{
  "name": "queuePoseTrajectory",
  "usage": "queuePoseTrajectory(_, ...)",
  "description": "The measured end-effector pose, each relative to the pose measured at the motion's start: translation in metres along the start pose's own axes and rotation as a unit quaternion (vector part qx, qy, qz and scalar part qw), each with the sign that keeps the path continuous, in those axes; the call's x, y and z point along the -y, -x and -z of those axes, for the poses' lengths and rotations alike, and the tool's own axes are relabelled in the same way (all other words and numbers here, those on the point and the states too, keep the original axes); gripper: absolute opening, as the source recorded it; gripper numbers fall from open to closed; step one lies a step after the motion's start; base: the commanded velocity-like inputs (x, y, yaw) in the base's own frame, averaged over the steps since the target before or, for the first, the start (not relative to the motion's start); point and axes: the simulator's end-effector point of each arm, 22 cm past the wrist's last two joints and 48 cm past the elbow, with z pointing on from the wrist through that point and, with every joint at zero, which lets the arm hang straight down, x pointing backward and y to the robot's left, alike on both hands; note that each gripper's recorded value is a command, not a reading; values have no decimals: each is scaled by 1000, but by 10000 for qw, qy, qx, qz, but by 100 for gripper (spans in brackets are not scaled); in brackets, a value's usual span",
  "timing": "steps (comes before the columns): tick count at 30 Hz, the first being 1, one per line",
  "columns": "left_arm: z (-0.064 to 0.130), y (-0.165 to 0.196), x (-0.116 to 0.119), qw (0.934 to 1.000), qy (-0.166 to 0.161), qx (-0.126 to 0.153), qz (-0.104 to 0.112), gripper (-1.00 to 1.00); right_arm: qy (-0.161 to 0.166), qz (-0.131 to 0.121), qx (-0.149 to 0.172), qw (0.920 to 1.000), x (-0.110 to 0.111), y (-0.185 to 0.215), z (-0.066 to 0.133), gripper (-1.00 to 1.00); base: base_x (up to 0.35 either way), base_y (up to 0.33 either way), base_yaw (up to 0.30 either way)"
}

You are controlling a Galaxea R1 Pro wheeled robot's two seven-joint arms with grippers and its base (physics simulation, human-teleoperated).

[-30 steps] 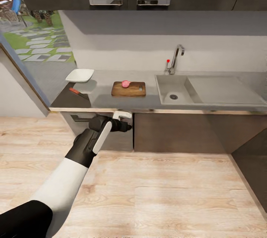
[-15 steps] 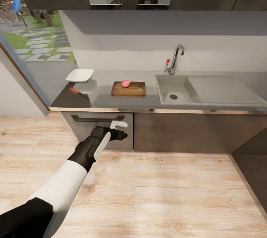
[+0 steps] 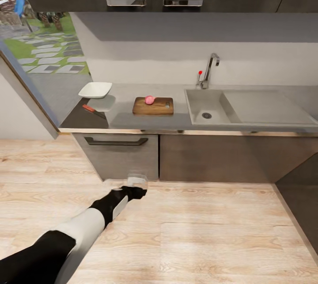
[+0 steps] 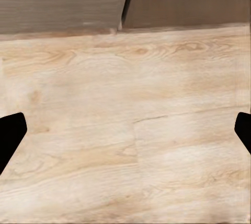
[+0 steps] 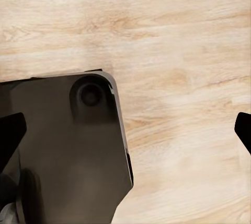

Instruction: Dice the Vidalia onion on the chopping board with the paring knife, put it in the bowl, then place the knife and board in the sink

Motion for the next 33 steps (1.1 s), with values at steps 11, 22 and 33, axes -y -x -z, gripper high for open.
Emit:
queuePoseTrajectory(11,1,-120,-14,9978,111,-648,107,100,-3,4,25,10000,1,3,-2,100,0,0,0)
queuePoseTrajectory(22,19,-189,-21,9995,233,156,123,100,-1,-11,352,9994,8,34,-13,100,0,0,0)
queuePoseTrajectory(33,72,-266,-63,9938,637,913,30,100,-34,214,443,9988,21,115,-66,100,0,0,0)
